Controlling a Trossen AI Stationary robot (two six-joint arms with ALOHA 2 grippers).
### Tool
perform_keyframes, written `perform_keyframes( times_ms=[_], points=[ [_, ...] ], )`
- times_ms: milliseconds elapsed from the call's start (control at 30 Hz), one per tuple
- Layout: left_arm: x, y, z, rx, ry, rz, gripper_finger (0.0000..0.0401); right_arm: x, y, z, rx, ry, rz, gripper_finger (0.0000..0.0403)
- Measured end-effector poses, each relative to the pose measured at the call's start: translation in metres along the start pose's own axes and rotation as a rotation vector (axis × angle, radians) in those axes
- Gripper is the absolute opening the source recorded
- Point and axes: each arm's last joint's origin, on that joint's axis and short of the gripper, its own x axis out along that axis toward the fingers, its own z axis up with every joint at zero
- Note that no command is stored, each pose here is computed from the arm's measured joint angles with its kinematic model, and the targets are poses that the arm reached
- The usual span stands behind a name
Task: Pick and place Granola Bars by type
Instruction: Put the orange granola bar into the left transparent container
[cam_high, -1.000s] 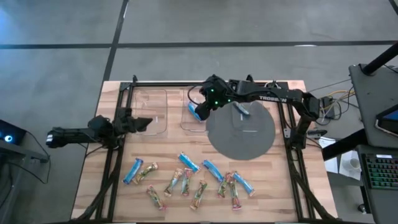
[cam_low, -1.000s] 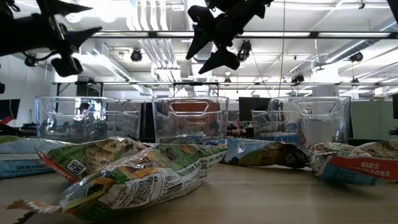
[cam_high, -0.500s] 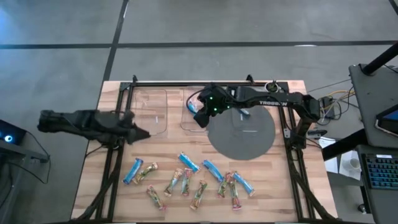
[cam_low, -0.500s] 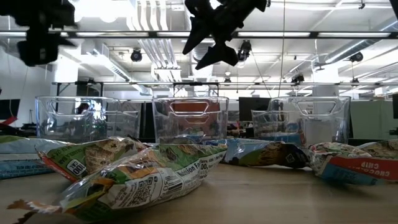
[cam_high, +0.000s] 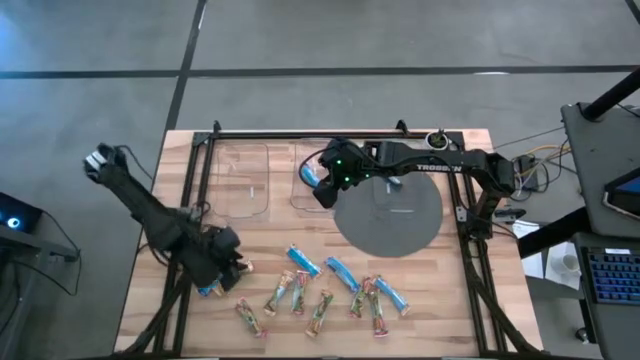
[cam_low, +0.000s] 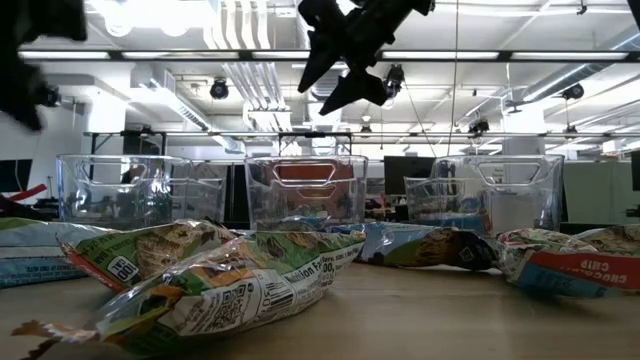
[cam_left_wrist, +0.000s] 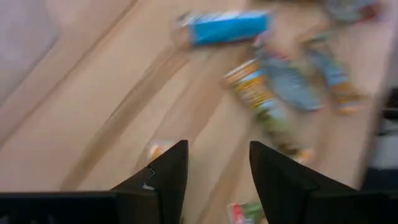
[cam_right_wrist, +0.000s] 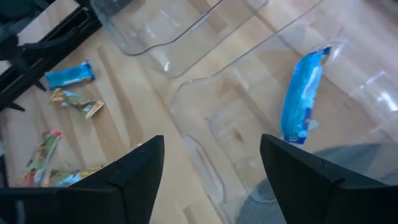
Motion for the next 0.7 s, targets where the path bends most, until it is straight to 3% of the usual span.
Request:
perform_keyframes(
  times_ms=[167,467,700],
  points=[
    [0.025,-0.005,-0.022,-0.12,0.13,0.131,0.0155,0.0,-0.001,0.001,0.0,-0.008,-0.01,0.0254],
    [0.064,-0.016,-0.042,-0.044,0.246,0.259,0.0155,0.0,-0.001,0.001,0.007,-0.011,-0.012,0.0253],
    [0.059,-0.025,-0.038,-0.027,0.274,0.323,0.0155,0.001,-0.001,0.001,0.014,-0.01,-0.013,0.0251]
  ],
)
